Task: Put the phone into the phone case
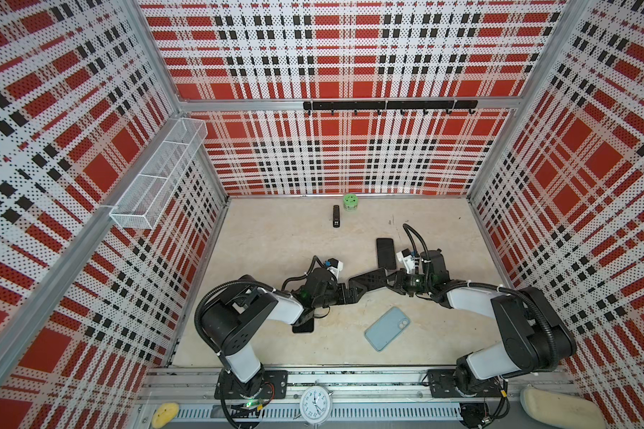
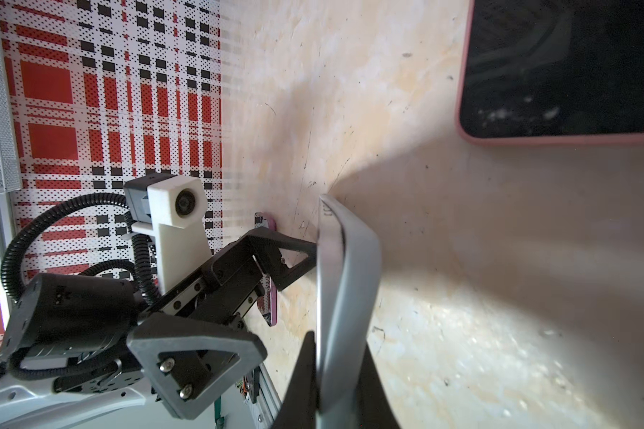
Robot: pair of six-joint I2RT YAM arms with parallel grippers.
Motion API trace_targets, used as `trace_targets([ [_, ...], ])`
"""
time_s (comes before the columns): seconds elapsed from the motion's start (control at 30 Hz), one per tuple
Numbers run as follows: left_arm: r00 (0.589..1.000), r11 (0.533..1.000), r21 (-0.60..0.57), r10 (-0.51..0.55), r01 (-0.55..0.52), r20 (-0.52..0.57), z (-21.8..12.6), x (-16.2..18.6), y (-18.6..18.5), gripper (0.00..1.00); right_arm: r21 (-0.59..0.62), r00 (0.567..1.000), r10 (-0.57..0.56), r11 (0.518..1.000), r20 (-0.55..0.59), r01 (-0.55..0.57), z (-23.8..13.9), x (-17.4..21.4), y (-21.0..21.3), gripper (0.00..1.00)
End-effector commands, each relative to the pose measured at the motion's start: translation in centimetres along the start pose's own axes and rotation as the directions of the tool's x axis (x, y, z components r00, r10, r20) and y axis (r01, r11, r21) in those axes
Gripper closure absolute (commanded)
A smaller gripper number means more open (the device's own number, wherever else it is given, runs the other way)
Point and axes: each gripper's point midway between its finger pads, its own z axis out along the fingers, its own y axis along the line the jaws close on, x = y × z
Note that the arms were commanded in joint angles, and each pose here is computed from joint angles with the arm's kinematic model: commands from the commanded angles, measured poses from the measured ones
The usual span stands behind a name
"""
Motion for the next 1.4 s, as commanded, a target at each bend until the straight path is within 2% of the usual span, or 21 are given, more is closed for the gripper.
trace_targets([
  [0.0,0.999,0.999,-0.016,-0.031,0.031,0.013,-1.3,-0.4,0.4,0.00,-0.046,0.994,-0.104,0.993,0.043,0.106,-1.1,-1.4,2.9,0.90],
  [0.2,0.991,0.999,-0.010,0.034,-0.033,0.132,-5.6,-5.1,-1.9,0.01,-0.099,0.976,-0.192,0.975,0.099,0.201,-3.7,-3.0,7.1,0.89],
  [0.37,0.976,0.997,0.000,0.080,-0.082,0.201,-9.7,-8.5,-4.1,0.00,-0.189,0.949,-0.253,0.939,0.187,0.287,-7.0,-4.5,11.3,0.89],
  [0.53,0.982,0.987,0.133,0.067,-0.091,0.175,-11.4,-9.7,-6.9,0.00,-0.329,0.926,-0.295,0.872,0.235,0.361,-9.9,-4.8,15.6,0.90],
  [0.7,0.986,0.957,0.254,0.114,-0.141,0.120,-11.0,-9.3,-10.4,0.01,-0.434,0.921,-0.303,0.815,0.245,0.384,-11.1,-4.7,18.4,0.90],
  [0.87,0.985,0.914,0.380,0.095,-0.144,0.145,-10.4,-10.0,-13.2,0.11,-0.483,0.929,-0.288,0.795,0.235,0.368,-11.2,-4.7,19.0,0.90],
  [1.03,0.982,0.875,0.457,0.093,-0.160,0.165,-9.8,-10.5,-15.1,0.23,-0.500,0.939,-0.266,0.796,0.218,0.342,-11.0,-4.5,18.6,0.90],
  [1.2,0.974,0.851,0.490,0.095,-0.187,0.207,-10.0,-11.0,-16.5,0.40,-0.495,0.947,-0.247,0.809,0.204,0.317,-10.4,-4.4,17.8,0.90],
  [1.37,0.963,0.838,0.503,0.093,-0.213,0.254,-10.5,-11.4,-17.4,0.49,-0.498,0.954,-0.230,0.815,0.192,0.297,-9.9,-4.5,17.1,0.89],
])
